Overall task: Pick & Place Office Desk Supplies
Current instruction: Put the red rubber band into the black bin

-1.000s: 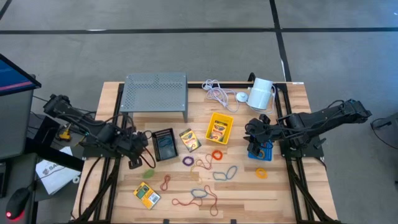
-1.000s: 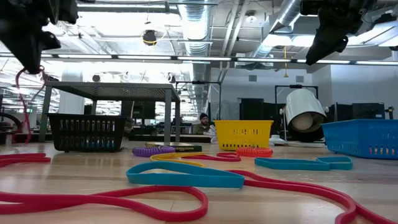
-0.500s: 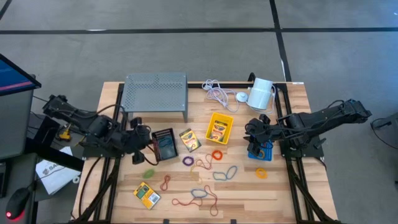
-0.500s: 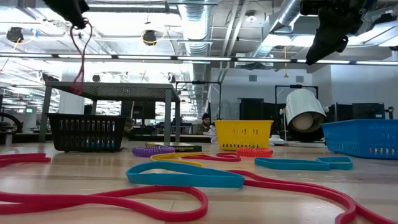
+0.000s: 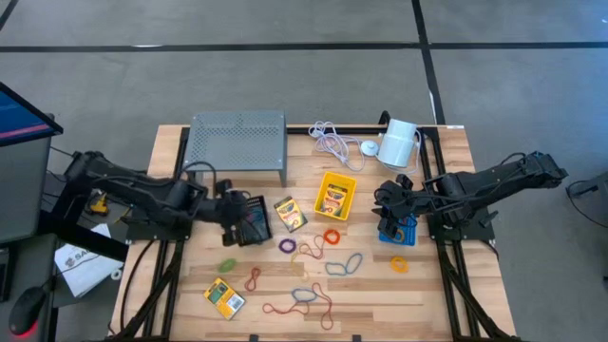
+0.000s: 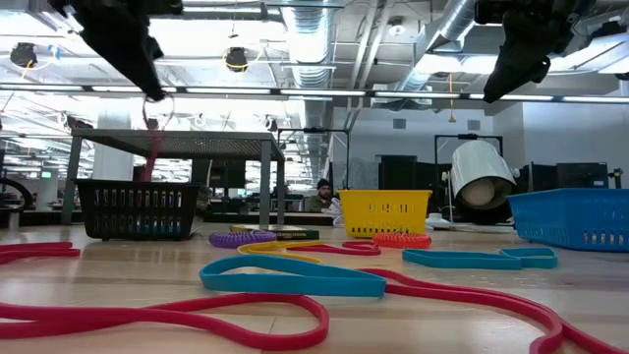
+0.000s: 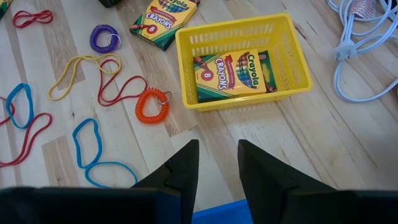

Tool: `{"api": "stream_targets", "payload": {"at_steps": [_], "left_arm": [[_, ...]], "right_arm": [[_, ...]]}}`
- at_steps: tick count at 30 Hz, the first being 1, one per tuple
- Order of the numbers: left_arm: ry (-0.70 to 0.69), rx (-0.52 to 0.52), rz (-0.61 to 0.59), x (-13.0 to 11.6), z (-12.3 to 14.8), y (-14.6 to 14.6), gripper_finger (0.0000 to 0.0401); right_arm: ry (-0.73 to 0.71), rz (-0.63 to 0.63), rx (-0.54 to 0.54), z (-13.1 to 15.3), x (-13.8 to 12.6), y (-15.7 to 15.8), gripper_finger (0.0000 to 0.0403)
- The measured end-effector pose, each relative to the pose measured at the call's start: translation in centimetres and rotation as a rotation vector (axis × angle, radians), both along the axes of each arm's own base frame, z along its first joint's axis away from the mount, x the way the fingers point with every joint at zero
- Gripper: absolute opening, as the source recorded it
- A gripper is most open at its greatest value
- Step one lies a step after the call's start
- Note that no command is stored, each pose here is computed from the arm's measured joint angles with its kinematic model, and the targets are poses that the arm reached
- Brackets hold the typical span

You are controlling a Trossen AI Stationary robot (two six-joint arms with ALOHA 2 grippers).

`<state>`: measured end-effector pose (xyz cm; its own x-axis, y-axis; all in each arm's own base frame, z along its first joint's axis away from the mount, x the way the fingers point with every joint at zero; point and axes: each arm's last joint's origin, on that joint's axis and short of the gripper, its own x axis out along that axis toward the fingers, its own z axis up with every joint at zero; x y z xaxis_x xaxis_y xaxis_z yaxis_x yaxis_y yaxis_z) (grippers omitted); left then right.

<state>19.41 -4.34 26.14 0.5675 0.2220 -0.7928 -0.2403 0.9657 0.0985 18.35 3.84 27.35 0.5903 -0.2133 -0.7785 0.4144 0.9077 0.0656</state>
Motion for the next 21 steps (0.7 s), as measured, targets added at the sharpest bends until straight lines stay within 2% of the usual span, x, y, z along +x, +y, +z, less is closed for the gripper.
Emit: {"api": "stream_targets", "payload": {"at_steps": [13,21], "left_arm": [[0.032,-0.081,0.001,0.9,-2.1,1.3,0.0001],[0.149,-0.107,-0.042,2.0,-4.5,0.9,0.0001]], "right_arm": [[0.003,0.014,0.001,0.0,-0.1,0.2,0.0107],[0.000,0.014,0.002,0.0,-0.1,0.2,0.0107]]}}
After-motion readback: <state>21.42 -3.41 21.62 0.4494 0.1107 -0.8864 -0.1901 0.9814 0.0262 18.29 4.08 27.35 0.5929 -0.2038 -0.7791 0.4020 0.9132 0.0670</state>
